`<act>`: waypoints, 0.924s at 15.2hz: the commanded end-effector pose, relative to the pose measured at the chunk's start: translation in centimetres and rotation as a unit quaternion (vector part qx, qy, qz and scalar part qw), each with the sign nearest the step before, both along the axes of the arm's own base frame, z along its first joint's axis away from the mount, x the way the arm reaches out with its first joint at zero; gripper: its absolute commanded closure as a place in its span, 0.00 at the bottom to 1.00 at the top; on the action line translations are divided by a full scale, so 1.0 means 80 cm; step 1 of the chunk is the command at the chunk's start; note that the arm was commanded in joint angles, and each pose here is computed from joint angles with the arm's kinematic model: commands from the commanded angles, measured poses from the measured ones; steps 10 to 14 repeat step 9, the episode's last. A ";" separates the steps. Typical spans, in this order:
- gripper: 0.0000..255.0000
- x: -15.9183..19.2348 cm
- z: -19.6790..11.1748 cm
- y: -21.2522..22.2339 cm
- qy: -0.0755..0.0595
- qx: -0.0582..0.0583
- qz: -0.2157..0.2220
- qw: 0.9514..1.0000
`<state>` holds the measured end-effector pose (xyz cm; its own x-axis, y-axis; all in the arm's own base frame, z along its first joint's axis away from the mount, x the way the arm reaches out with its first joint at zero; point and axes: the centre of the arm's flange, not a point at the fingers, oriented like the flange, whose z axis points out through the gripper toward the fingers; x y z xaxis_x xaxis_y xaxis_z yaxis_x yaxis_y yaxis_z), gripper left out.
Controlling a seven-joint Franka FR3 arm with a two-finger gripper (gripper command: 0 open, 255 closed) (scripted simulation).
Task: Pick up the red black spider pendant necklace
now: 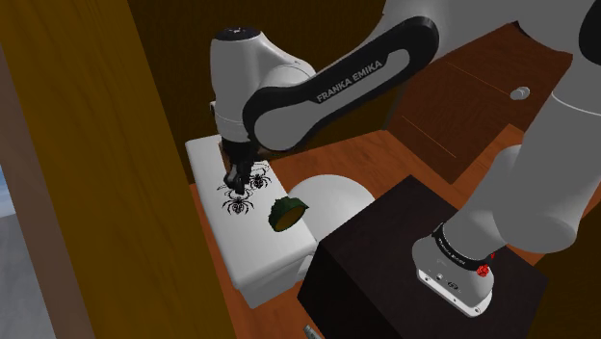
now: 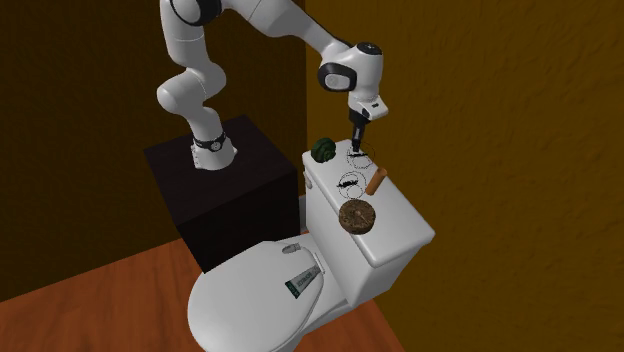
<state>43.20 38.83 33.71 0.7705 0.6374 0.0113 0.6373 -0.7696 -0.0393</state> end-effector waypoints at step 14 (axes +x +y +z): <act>1.00 0.000 0.053 0.002 0.000 0.000 0.000 1.000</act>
